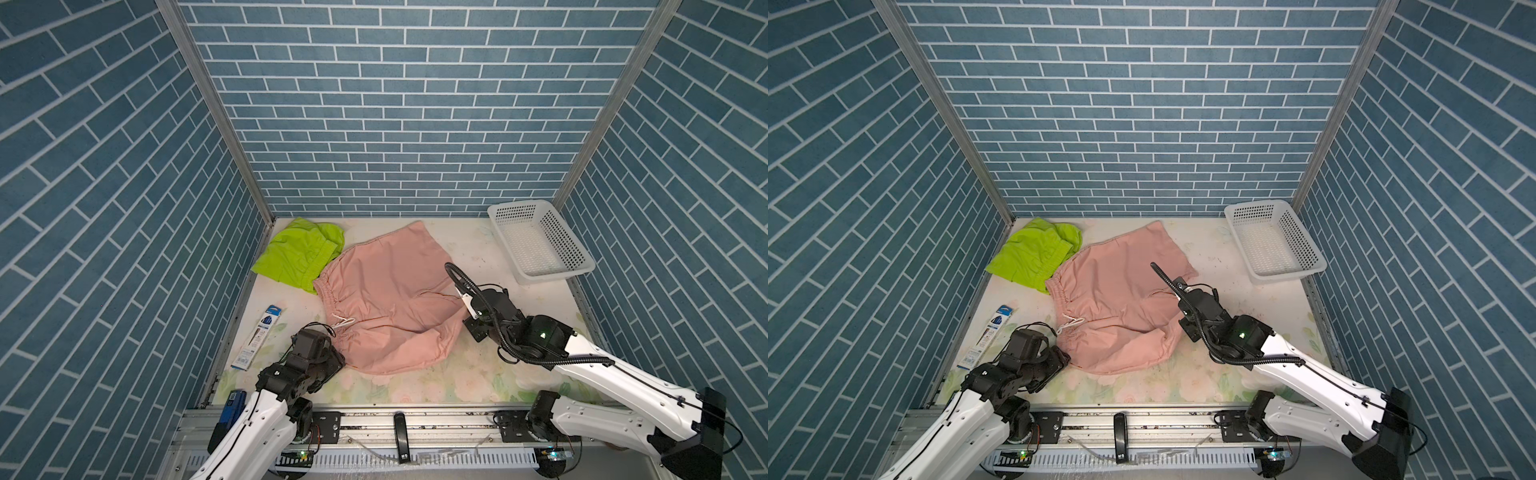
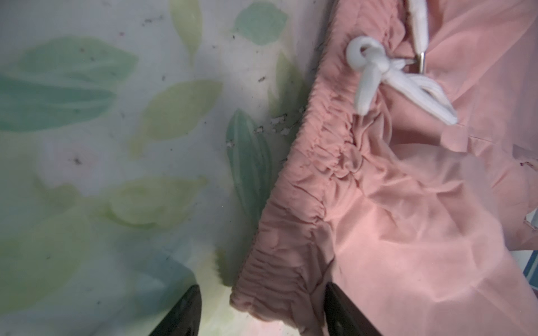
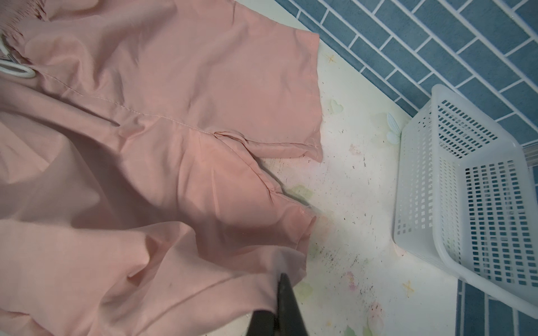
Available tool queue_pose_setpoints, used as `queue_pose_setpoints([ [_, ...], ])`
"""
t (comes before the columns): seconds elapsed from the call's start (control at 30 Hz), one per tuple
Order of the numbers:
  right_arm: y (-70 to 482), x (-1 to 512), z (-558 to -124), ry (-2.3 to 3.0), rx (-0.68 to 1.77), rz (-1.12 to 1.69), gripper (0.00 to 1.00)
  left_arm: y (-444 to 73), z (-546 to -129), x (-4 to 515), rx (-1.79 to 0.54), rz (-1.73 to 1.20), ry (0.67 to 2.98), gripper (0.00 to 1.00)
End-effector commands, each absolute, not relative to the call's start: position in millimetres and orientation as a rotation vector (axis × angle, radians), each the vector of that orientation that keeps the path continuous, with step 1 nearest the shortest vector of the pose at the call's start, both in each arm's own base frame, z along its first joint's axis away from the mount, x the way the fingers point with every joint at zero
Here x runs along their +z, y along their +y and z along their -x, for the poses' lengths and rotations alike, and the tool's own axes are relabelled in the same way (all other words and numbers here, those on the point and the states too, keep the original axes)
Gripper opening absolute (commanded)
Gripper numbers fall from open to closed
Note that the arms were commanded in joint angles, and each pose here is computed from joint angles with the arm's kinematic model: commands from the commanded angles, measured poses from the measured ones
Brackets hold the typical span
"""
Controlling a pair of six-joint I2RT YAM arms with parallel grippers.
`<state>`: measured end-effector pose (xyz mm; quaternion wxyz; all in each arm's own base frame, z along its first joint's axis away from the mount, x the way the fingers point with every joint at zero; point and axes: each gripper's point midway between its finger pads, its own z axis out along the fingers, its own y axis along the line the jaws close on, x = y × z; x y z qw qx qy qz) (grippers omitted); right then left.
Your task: Fold and stack the shorts
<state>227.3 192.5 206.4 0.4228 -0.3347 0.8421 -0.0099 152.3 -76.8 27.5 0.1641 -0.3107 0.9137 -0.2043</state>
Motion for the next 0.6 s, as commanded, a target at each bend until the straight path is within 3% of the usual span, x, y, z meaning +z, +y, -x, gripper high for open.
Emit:
queue_pose_setpoints([
  [0.0, 198, 221, -232, 2.094, 0.019, 0.804, 0.00, -81, -161, 25, -0.616, 0.898, 2.549, 0.67],
  [0.17, 199, 224, -233, 2.102, 0.022, 0.788, 0.00, -76, -157, 10, -0.582, 0.937, 2.543, 0.64],
  [0.23, 198, 225, -234, 2.100, 0.011, 0.782, 0.00, -72, -157, 9, -0.564, 0.940, 2.527, 0.56],
  [0.27, 196, 226, -235, 2.097, 0.005, 0.778, 0.00, -69, -157, 11, -0.549, 0.937, 2.518, 0.44],
  [0.33, 193, 229, -236, 2.094, -0.014, 0.772, 0.00, -62, -155, 18, -0.509, 0.931, 2.506, 0.01],
  [0.57, 177, 242, -239, 2.063, -0.089, 0.749, 0.00, -53, -148, 69, -0.448, 0.801, 2.510, 0.00],
])
